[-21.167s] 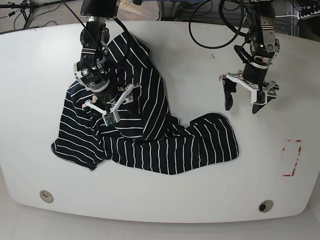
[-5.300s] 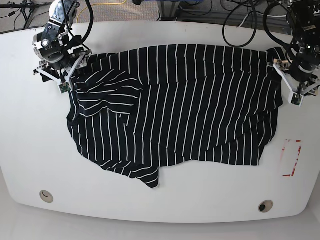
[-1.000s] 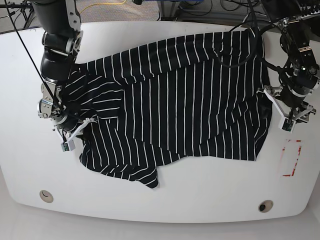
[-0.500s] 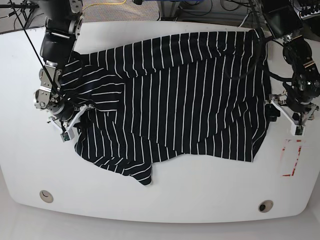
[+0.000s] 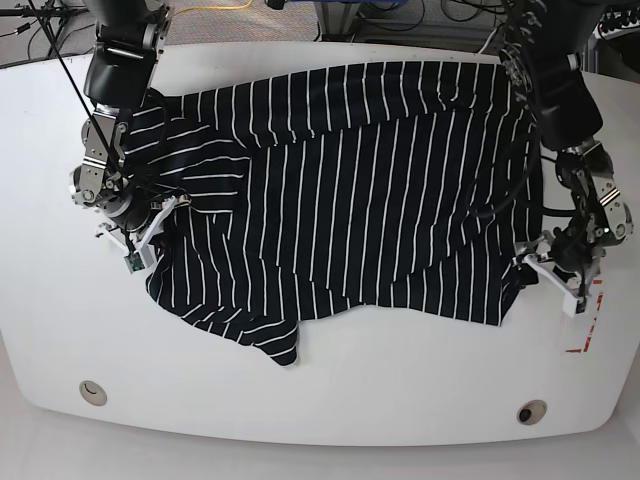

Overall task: Fold the T-shirt properly
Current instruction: 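Grasp the shirt's side edges with both grippers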

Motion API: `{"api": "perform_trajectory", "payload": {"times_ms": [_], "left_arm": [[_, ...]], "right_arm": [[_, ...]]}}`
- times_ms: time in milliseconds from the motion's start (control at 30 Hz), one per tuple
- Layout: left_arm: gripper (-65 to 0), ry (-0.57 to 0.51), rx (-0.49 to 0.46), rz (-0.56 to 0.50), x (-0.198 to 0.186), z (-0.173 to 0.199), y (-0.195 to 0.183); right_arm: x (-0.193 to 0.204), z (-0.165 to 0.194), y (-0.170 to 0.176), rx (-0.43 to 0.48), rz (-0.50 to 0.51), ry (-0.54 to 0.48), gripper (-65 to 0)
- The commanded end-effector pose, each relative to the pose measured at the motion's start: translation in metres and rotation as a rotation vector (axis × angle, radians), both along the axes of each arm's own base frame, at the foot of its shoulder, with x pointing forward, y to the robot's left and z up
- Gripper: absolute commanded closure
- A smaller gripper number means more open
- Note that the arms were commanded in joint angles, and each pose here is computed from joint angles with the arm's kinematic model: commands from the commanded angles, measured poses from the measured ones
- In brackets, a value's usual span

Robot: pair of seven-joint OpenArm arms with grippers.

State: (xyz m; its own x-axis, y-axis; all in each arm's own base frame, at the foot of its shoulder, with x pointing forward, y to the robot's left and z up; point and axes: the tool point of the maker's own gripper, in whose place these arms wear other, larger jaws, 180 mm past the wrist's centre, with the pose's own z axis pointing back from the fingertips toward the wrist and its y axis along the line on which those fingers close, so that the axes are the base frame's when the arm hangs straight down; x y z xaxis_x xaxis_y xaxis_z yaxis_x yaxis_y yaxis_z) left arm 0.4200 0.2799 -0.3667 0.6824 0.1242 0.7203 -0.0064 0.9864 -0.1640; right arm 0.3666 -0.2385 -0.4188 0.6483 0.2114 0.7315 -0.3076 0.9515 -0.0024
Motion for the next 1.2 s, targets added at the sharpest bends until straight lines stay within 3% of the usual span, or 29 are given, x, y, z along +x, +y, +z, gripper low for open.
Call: {"api": "perform_trajectory", "payload": {"times_ms": [0,333,467,767,1167], "left_arm": [[-50.4,-0.035,-0.026,0.011,0.017,0.011,0.003],[-50.4,-0.032,-0.15,0.021,0.041,-0.001,-0.027],[-50.4,-0.016,-0.152,0.032,0.041,-0.006,-0.029],[-50.1,0.035,-0.087,-0.082,0.038,-0.018,-0.058],[-49.9,0.053,-0.113,-0.111,0.032,-0.027,-0.079]], "right_arm": [[0.013,0.017,-0.001,0.004,0.002,-0.06,0.0],[0.013,0.017,0.002,0.01,0.003,-0.06,0.0],[0.014,0.018,0.002,0.01,0.004,-0.065,0.0],[0.014,0.018,0.002,0.01,0.004,-0.063,0.0],[0.013,0.017,0.002,0.011,0.003,-0.061,0.0]]}}
